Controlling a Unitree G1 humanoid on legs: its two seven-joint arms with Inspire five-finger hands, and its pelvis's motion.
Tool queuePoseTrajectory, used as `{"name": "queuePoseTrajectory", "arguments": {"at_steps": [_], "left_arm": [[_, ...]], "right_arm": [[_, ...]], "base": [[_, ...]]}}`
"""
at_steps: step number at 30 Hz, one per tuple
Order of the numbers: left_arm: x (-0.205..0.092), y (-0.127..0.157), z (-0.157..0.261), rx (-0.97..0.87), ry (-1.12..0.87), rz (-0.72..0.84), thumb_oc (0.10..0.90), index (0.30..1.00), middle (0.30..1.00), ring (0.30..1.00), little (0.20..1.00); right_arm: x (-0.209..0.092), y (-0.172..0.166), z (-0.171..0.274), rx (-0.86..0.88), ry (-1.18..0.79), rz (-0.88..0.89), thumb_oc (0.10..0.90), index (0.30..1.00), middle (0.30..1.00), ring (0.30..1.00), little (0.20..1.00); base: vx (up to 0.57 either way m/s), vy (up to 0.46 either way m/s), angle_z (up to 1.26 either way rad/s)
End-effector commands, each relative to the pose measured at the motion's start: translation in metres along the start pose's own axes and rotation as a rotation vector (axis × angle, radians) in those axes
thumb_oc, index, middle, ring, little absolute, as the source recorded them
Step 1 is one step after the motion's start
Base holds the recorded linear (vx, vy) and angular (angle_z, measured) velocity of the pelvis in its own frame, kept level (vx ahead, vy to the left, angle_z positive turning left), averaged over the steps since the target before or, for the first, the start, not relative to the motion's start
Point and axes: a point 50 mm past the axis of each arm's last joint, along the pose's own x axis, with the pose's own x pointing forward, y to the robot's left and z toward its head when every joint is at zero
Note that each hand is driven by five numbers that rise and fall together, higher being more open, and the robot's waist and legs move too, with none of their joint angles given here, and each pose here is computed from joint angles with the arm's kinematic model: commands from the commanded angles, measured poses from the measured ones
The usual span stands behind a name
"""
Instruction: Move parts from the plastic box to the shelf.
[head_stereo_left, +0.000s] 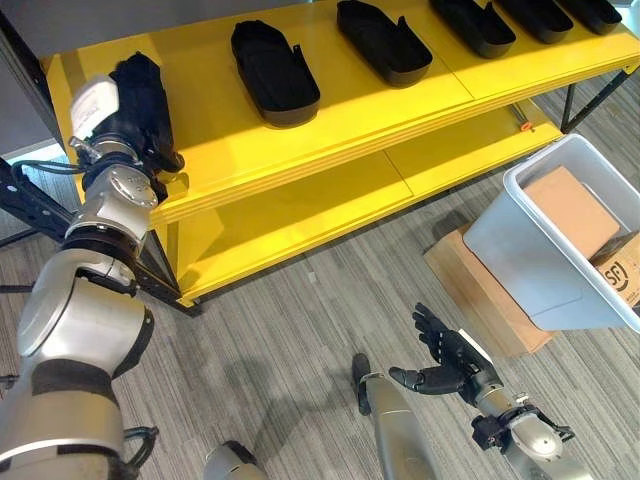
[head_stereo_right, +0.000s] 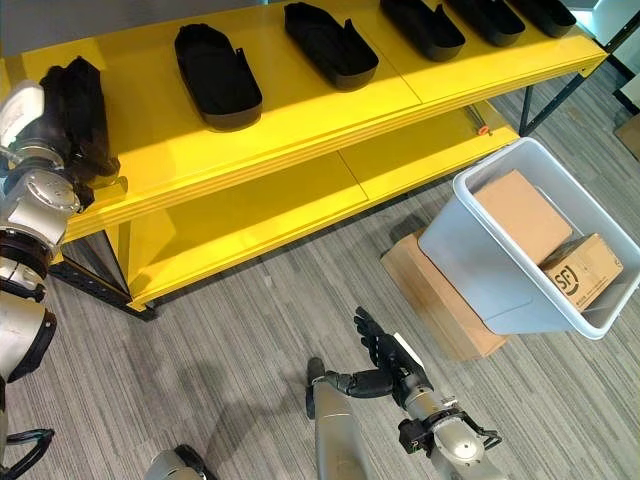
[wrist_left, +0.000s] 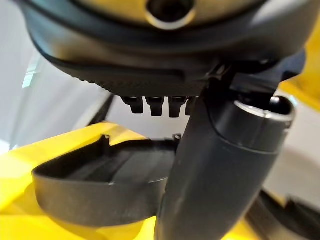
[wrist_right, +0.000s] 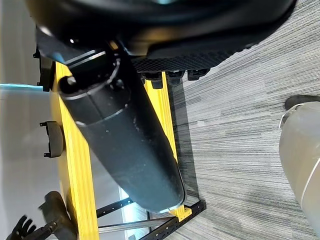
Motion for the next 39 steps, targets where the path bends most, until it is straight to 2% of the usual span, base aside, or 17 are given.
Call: {"name": "queuePoseTrajectory", "arguments": {"at_steps": [1,8,21,32,39], "left_arm": [[0.009,0.049,0.032,0.005,-0.164,0.134,0.9,1.0,1.0,1.0,1.0],[0.006,0.032,0.028,-0.031,-0.157,0.078,0.9,1.0,1.0,1.0,1.0],[0.005,0.026,0.026,-0.101,-0.143,0.096,0.9,1.0,1.0,1.0,1.0],[-0.011,0.031,0.048,-0.262,-0.332,0.178,0.9,1.0,1.0,1.0,1.0],[-0.044,0.027,0.053,-0.464,-0.486,0.216,0.9,1.0,1.0,1.0,1.0]], "right_arm": [[-0.008,-0.021,0.025,-0.029,-0.123,-0.044,0.9,1.0,1.0,1.0,1.0],[-0.009,-0.02,0.022,-0.015,-0.115,-0.039,0.9,1.0,1.0,1.0,1.0],[-0.009,-0.019,0.02,-0.018,-0.102,-0.04,0.9,1.0,1.0,1.0,1.0],[-0.008,-0.022,0.022,-0.029,-0.123,-0.075,0.9,1.0,1.0,1.0,1.0],[-0.011,-0.026,0.02,-0.032,-0.123,-0.119,0.9,1.0,1.0,1.0,1.0]], "base": [[0.0,0.0,0.0],[0.0,0.0,0.0],[0.0,0.0,0.0],[0.0,-0.013,0.07],[-0.01,-0.03,0.14]]}}
